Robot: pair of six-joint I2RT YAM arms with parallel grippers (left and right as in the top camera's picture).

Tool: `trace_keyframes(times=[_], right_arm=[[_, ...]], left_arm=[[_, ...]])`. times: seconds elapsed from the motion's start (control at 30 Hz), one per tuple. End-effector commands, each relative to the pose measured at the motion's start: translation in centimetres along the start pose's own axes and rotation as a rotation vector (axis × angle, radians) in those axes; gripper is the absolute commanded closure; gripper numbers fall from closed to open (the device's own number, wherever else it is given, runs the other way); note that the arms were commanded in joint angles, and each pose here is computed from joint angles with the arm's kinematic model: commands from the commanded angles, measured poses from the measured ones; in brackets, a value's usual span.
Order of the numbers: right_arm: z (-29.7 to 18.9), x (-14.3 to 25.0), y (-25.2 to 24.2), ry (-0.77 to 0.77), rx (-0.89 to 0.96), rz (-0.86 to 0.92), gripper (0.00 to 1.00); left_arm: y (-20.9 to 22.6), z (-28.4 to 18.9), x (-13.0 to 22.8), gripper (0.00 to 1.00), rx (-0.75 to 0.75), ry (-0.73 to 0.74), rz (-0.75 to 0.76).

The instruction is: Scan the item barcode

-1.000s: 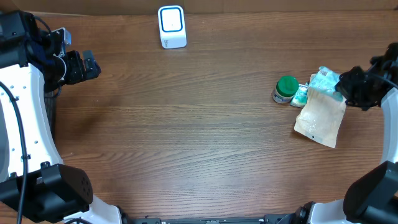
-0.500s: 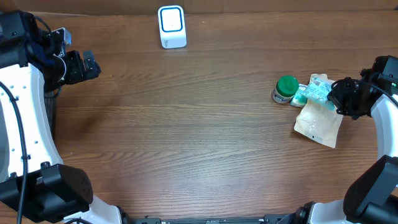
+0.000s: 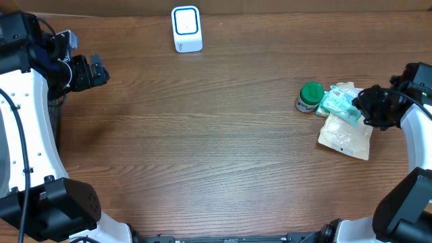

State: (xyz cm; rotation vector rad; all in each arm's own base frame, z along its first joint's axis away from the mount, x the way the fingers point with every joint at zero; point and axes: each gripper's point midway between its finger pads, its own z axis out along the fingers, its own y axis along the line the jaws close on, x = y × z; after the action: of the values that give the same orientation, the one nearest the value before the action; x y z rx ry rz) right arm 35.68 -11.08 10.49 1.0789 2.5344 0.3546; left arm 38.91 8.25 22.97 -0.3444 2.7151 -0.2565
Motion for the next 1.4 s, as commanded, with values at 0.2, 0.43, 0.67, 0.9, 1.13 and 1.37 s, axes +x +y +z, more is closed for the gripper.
trace_keyframes(times=[0.2,0.43,0.67,0.9,1.13,1.37], right_arm=[[-6.8,-0.9,4.9,-0.065,-0.059,-0.14,0.63],[-11.4,3.0,10.3,-0.06,-0.127,-0.367,0.59],[-17.3,8.5,13.6,-0.094,-0.197,-0.588,0.47],[-23.2,12.4,13.8,-0.188,-0.308,-0.678,0.35],[-26.1,15.2,11.2,-0.201,-0.325,-0.691,0.0],[-26.1,15.6,9.9,-0.193,-0.279,-0.684,0.0]], left_arm=[[-0.3,-0.5,-0.3,0.01,0.005,-0.016,0.011],[-0.3,-0.5,-0.3,0.01,0.005,-0.016,0.011],[-0.3,-0.5,-0.3,0.01,0.005,-0.016,0.011],[-0.3,-0.5,-0.3,0.0,0.005,-0.016,0.011],[-0.3,-0.5,-0.3,0.0,0.005,-0.016,0.011],[-0.3,-0.5,-0.3,0.0,0.005,-0.016,0.011]])
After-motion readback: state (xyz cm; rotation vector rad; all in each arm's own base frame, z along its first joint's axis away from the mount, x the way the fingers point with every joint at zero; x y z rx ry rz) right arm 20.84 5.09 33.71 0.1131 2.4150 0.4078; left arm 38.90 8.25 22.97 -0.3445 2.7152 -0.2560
